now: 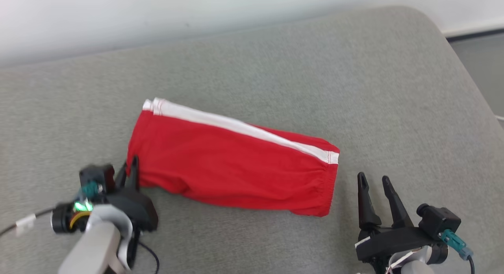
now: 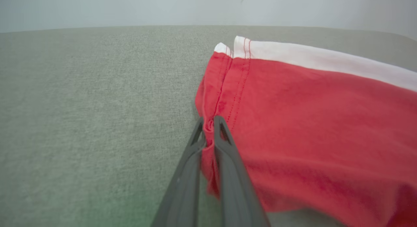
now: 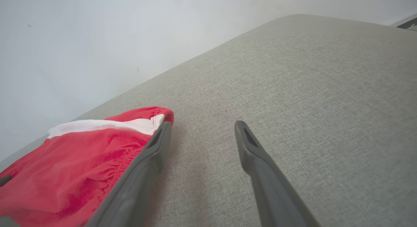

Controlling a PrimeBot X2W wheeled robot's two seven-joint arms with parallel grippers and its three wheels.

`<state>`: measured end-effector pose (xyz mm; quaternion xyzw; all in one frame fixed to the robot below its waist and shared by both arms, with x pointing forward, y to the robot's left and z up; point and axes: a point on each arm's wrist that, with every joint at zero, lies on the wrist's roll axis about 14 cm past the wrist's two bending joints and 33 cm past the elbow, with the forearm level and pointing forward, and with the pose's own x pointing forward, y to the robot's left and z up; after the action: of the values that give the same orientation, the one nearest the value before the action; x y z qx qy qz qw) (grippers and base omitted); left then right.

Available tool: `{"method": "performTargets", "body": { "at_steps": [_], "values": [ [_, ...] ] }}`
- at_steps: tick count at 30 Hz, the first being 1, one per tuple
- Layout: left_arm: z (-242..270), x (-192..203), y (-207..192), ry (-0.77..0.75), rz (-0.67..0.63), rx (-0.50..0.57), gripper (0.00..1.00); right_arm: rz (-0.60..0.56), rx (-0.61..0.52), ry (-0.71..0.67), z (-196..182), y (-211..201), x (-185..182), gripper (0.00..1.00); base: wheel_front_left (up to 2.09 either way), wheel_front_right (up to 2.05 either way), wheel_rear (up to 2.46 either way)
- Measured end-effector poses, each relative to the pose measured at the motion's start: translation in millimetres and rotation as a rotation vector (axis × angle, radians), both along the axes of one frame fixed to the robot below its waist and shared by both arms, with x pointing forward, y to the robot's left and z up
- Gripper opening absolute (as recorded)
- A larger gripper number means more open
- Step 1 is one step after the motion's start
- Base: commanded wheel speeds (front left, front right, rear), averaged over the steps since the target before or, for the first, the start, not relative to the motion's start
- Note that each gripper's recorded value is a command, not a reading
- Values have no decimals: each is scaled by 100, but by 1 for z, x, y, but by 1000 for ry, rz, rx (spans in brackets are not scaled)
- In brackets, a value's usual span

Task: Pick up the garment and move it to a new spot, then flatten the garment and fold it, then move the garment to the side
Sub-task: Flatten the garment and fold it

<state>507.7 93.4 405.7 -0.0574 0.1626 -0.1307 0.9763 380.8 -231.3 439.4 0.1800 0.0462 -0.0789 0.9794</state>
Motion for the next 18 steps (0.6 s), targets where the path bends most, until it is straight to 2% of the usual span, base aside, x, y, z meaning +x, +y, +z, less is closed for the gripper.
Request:
{"method": "performTargets", "body": {
  "at_steps": [9, 17, 18],
  "values": [
    [1, -50, 31, 2, 130, -33, 0, 69, -8, -21, 8, 22, -4, 100, 0, 0, 0],
    [-2, -89, 40, 3, 163, -40, 0, 116, -5, -40, 14, 38, -7, 100, 0, 0, 0],
    [-1, -91, 43, -6, 170, -36, 26, 124, -6, -41, 14, 41, -7, 100, 0, 0, 0]
  ]
}}
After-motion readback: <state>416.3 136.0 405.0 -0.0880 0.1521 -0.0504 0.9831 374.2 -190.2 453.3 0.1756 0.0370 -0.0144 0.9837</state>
